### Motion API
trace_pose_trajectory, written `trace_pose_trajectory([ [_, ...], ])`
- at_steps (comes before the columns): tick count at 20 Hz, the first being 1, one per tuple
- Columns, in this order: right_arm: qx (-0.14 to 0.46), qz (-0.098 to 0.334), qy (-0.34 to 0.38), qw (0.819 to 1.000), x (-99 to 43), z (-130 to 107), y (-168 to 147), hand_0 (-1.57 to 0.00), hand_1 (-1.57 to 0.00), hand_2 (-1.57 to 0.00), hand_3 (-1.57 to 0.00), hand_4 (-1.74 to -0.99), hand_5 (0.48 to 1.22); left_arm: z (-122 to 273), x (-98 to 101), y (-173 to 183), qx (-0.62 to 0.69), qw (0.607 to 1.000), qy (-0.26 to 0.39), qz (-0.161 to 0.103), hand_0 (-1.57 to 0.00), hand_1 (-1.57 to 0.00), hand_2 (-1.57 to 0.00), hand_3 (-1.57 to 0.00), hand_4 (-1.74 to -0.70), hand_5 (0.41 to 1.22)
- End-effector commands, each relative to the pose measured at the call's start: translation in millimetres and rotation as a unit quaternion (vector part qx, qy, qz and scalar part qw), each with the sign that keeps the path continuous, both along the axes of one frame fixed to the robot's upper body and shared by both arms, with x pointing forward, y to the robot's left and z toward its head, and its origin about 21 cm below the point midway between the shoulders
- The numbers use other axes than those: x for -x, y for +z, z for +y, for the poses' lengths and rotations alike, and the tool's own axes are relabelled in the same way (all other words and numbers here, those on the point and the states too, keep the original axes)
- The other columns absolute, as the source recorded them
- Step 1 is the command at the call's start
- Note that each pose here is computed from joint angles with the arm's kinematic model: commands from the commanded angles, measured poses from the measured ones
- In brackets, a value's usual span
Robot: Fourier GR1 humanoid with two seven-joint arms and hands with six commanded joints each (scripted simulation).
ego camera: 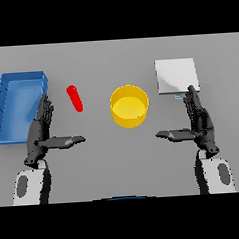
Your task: Pick up the red beaker and tilt it to pour out 1 green nut into yellow bowl. Pick up the yellow bowl and place it on the metallic measuring scale.
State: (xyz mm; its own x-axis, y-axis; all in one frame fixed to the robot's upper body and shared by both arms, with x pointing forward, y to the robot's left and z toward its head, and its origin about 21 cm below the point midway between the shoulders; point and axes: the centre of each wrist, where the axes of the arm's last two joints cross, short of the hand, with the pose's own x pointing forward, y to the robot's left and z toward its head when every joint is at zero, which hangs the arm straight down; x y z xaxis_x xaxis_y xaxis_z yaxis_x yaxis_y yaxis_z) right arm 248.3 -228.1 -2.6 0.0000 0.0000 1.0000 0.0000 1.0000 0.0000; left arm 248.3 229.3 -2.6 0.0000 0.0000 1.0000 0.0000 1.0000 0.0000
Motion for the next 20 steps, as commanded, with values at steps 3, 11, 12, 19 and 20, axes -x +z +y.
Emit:
trace_pose_trajectory([
  [3, 0.0, 0.0, -0.001, 1.0, 0.0, -2, 0, 0.0, 0.0, 0.0, 0.0, -1.128, 0.66, 3, -2.9, 1, -0.001, 1.0, 0.001, 0.002, 0.0, 0.0, 0.0, 0.0, -1.09, 0.623],
  [11, 0.142, -0.08, 0.032, 0.986, 26.0, 15, 5, 0.0, 0.0, 0.0, 0.0, -1.126, 0.668, -4, 20.2, 9, -0.08, 0.996, -0.018, -0.023, 0.0, 0.0, 0.0, 0.0, -1.1, 0.615],
  [12, 0.151, -0.075, 0.023, 0.985, 26.7, 14, 5, 0.0, 0.0, 0.0, 0.0, -1.118, 0.663, -2, 20.2, 10, -0.086, 0.996, -0.016, -0.017, 0.0, 0.0, 0.0, 0.0, -1.1, 0.616],
  [19, 0.143, -0.074, 0.021, 0.987, 28.2, 10, 9, 0.0, 0.0, 0.0, 0.0, -1.143, 0.65, -11, -4.4, 1, -0.111, 0.993, -0.028, -0.011, 0.0, 0.0, 0.0, 0.0, -1.12, 0.627],
  [20, 0.134, -0.074, 0.025, 0.988, 28.2, 9, 9, 0.0, 0.0, 0.0, 0.0, -1.16, 0.651, -13, -11.5, -2, -0.11, 0.993, -0.032, -0.013, 0.0, 0.0, 0.0, 0.0, -1.13, 0.633],
])
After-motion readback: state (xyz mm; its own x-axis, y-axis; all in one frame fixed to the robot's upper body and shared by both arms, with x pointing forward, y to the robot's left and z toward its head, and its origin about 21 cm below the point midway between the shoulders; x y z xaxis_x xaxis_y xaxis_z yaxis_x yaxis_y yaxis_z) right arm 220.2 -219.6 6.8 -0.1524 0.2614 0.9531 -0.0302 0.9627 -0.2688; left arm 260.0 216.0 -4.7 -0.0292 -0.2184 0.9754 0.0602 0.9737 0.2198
